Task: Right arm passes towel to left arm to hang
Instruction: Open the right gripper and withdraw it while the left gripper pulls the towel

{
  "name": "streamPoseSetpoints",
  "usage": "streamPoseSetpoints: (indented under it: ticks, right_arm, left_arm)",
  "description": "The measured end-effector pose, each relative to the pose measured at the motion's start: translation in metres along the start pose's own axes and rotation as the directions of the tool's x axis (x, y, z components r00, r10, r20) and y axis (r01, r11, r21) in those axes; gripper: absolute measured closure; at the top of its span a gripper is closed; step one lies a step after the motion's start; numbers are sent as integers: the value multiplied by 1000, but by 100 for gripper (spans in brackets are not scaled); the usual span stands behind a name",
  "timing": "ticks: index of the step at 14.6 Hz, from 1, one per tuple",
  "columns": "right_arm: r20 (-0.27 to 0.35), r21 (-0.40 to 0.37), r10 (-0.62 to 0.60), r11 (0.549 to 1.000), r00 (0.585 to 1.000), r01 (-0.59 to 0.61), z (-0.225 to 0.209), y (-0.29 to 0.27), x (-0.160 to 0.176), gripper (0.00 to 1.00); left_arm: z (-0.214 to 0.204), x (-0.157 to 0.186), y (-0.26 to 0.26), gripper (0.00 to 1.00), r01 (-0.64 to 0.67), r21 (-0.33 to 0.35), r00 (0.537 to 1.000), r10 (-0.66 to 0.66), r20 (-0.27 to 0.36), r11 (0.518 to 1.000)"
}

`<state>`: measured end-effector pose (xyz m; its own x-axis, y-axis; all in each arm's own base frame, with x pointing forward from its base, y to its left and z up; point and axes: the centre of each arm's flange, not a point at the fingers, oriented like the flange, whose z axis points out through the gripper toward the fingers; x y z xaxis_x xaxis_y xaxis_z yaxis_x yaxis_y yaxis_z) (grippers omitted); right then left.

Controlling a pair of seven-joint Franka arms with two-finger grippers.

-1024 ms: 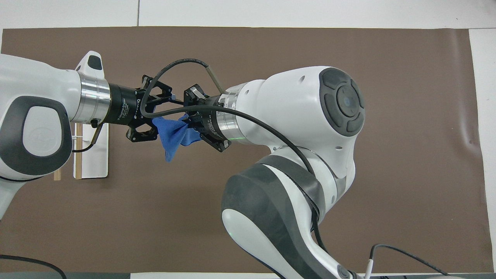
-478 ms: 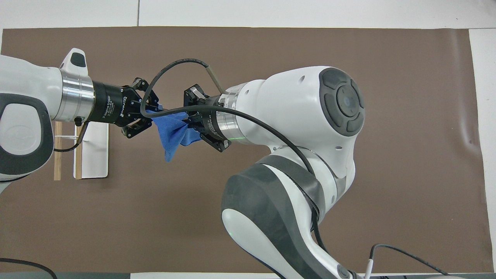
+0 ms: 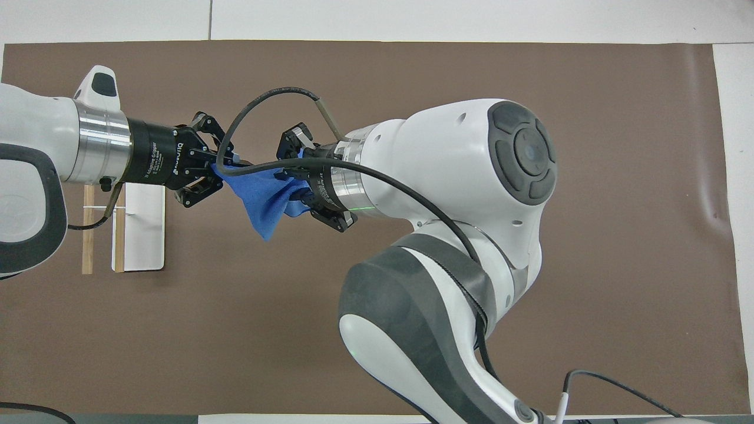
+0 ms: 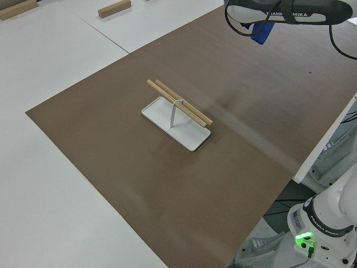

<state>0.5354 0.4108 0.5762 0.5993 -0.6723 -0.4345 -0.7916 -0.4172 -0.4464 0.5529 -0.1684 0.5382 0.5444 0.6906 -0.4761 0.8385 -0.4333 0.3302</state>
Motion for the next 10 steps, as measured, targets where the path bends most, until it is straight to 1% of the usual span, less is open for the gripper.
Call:
streamPoseSetpoints:
  ticks: [1,3,4,5,7,8,10]
  right_arm:
    - [-3,1,-2,1000,1000,2,-1,0,2,44]
    - [-14,5,-27,1000,1000,27,-4,-1,10,24]
    - [-32,4,-53,999,998,54,-7,-2,19,14]
    - [-70,-12,-98,995,993,97,-11,-2,31,2]
    - [-145,-92,-215,975,966,203,-19,2,60,0]
    - [-157,-139,-281,956,947,260,-26,5,79,0]
    - [-144,-229,-407,901,902,369,-43,14,123,0]
  left_arm:
    - [-3,-1,1,98,-14,6,1000,14,-21,1000]
    - [-11,0,3,98,-51,16,995,52,-90,999]
    - [-17,0,4,98,-73,23,988,76,-133,997]
    - [-23,-1,4,98,-98,36,978,103,-182,995]
    - [-35,-2,3,98,-134,50,955,143,-260,990]
    - [-41,-2,4,98,-147,43,945,153,-290,988]
    - [-49,5,5,98,-158,32,925,160,-345,987]
